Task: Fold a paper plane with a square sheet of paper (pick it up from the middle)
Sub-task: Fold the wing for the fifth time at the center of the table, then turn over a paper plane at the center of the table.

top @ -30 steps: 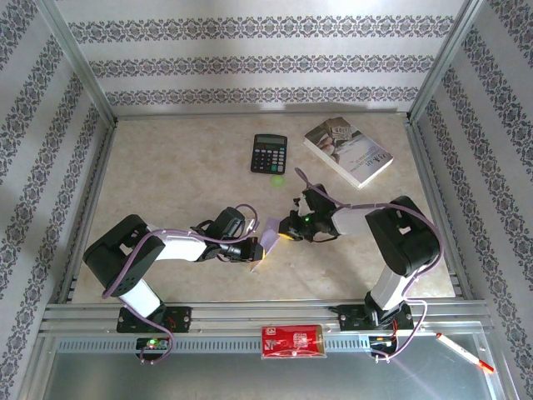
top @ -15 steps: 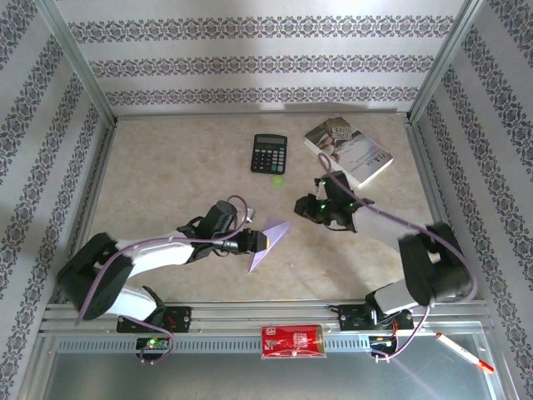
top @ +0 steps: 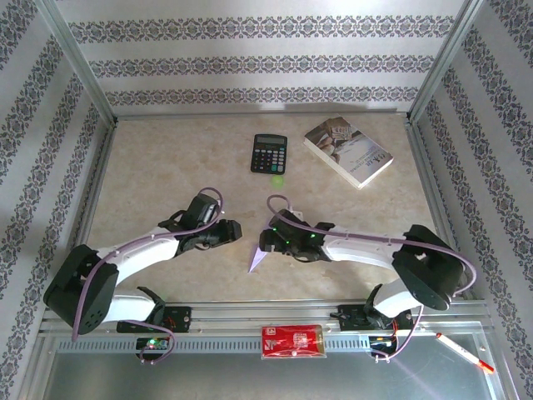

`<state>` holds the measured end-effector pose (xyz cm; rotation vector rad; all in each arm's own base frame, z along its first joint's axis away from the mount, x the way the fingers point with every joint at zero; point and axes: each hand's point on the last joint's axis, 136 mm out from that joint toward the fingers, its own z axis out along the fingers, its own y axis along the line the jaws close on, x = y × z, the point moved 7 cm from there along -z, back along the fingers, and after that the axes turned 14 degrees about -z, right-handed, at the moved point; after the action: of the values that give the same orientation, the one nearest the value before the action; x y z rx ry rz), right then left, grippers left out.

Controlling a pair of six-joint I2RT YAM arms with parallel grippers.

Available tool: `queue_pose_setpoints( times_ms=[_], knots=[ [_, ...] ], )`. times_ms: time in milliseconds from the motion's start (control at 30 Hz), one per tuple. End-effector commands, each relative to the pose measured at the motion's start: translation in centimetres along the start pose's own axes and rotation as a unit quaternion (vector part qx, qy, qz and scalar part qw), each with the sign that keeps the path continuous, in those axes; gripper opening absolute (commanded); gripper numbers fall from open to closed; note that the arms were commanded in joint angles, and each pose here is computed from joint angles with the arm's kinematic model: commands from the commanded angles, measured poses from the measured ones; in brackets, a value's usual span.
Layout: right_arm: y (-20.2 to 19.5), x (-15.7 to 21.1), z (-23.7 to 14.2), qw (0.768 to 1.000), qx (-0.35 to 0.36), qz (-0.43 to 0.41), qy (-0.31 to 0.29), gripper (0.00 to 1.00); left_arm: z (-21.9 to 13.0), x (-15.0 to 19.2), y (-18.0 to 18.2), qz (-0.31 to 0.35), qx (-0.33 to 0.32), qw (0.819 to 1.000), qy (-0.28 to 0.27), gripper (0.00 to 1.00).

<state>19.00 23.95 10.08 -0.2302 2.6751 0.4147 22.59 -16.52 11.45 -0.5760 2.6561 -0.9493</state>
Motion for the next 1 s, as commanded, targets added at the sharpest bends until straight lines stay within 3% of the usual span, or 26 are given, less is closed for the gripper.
queue_pose_setpoints(
  times_ms=[0, 267, 500, 967],
  knots=[
    [0.8, -1.2, -0.2, 0.998, 0.050, 0.014, -0.038, 0.98, -0.3, -0.2, 1.5, -0.001, -0.020, 1.000, -0.010, 0.39],
    [1.7, -1.5, 2.2, 0.992, 0.123, -0.020, -0.013, 0.98, -0.5, -0.4, 2.2, -0.003, -0.008, 1.000, -0.011, 0.39],
    [1.4, -1.9, 1.3, 0.987, 0.157, -0.038, -0.024, 0.97, -0.6, -0.3, 2.4, 0.000, -0.003, 1.000, -0.005, 0.40],
    [0.2, -0.8, -0.2, 0.989, 0.143, -0.013, -0.030, 0.75, -0.1, -0.4, 2.2, 0.001, 0.002, 1.000, 0.006, 0.40]
  ],
)
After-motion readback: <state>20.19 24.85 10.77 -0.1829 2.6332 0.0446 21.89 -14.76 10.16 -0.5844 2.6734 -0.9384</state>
